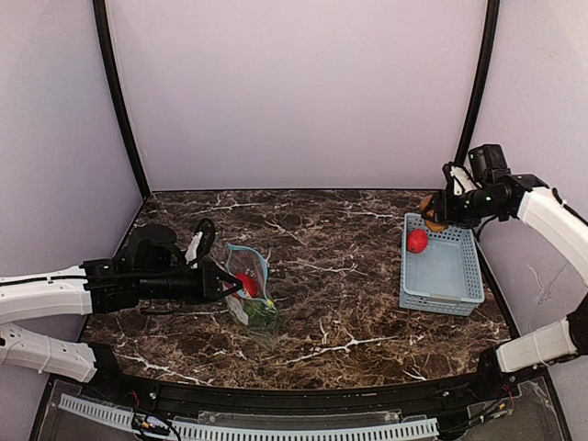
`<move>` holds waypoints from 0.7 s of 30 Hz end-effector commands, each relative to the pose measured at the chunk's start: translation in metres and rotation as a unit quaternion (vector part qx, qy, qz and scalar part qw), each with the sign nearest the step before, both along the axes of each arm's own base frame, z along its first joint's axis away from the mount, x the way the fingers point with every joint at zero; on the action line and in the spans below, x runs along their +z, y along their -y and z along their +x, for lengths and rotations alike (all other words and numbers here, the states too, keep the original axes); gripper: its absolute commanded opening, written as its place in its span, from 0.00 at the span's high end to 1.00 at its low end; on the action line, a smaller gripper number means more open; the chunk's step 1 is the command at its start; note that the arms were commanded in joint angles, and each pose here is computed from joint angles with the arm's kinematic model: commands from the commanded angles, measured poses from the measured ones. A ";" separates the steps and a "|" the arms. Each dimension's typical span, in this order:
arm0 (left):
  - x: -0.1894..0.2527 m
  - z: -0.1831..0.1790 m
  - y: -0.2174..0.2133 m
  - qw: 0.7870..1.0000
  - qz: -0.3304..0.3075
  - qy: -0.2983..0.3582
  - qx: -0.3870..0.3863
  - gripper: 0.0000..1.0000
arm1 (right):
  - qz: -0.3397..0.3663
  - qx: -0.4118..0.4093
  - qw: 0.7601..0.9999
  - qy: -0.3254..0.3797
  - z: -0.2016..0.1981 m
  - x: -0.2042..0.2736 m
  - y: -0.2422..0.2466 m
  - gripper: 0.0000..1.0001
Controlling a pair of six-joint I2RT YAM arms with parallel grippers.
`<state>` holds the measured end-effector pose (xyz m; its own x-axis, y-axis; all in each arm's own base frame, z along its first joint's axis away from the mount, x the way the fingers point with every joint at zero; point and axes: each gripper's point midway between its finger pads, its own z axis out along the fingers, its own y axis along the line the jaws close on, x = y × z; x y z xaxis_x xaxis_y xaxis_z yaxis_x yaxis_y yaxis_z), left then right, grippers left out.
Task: Place the food in the zip-top bag and seal the zipper
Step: Pick up the fake vegetable from the bin, then place the fake vegetable in the zipper food storage bag.
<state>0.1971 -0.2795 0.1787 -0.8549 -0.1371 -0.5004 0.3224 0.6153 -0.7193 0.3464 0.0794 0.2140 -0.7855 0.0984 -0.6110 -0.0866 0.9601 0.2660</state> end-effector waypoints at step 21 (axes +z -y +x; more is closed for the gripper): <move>0.011 -0.007 -0.002 0.999 -0.045 0.022 -0.012 0.99 | 0.158 0.325 0.932 0.038 -0.150 0.056 -0.363 0.50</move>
<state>0.1908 -0.2785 0.1830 -0.8446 -0.1491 -0.5143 0.3543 0.5645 -0.7455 0.1922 0.3984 0.2482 -0.7370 -0.2437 -0.6305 -0.6214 0.6112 0.4902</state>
